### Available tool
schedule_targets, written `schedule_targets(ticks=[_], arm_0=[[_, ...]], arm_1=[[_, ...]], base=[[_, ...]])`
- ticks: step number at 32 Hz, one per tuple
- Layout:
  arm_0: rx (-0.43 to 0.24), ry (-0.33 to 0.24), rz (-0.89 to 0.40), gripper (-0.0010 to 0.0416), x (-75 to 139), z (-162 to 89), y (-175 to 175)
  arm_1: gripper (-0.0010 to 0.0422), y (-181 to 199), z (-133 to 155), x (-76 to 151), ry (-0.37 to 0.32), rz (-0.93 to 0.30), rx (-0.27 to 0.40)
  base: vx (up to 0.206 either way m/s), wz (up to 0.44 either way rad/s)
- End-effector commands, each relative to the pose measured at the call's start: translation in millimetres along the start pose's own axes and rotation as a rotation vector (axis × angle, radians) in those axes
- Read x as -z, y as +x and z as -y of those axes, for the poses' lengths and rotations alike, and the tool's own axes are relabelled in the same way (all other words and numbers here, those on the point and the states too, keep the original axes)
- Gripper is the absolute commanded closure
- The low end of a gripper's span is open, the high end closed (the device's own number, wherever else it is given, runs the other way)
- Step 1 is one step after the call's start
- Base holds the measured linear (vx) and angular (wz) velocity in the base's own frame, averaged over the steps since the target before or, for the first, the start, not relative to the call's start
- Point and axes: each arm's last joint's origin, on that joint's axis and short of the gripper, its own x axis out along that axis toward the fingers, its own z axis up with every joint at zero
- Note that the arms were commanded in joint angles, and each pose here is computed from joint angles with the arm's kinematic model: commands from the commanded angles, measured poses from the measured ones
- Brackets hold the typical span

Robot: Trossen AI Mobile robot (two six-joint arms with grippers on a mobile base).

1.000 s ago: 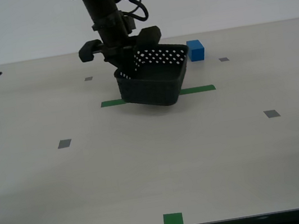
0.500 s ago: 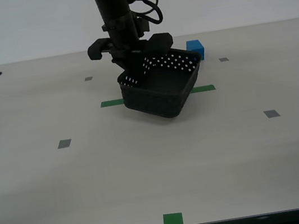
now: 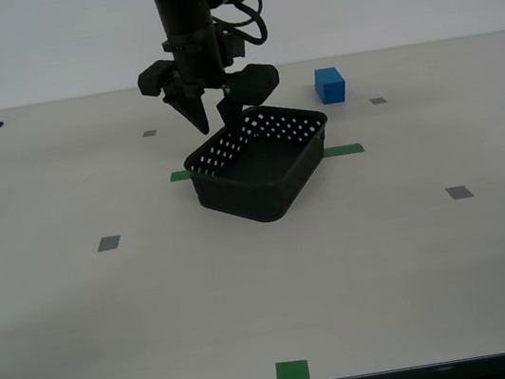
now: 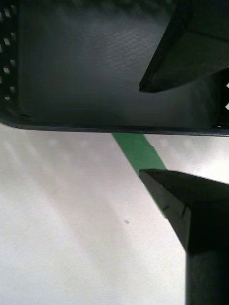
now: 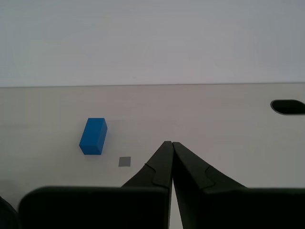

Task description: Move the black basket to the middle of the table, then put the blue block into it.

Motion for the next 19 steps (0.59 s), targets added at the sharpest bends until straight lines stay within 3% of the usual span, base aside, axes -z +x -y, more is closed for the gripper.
schedule_targets(ticks=[1, 5, 7, 13, 17, 19], arm_0=[[-0.002, 0.000, 0.003, 0.0406, -0.6, -0.2, -0.1], [-0.010, -0.003, 0.004, 0.0406, -1.0, -1.9, -0.3], [-0.058, -0.007, 0.010, 0.0405, -4.5, -5.4, -1.2], [-0.152, -0.040, 0.025, 0.0403, -37.9, -26.2, 1.4], [-0.178, -0.060, -0.056, 0.0385, -59.3, -38.1, 21.6], [-0.185, -0.064, -0.099, 0.0344, -69.1, -44.2, 41.3]], arm_1=[[0.0175, -7.8, -6.0, -6.9, -0.010, 0.029, 0.000], [0.0192, -29.2, -22.6, -21.4, -0.042, 0.098, -0.005], [0.0212, -46.0, -38.9, -30.2, -0.065, 0.136, -0.015], [0.0253, -96.6, -109.1, -43.8, -0.163, 0.218, -0.200], [0.0247, -115.6, -148.5, -39.2, -0.236, 0.241, -0.234], [0.0241, -119.8, -168.3, -32.5, -0.278, 0.237, -0.251]], base=[[0.000, 0.000], [0.000, 0.000], [0.000, 0.000], [0.000, 0.000], [0.000, 0.000], [0.000, 0.000]])
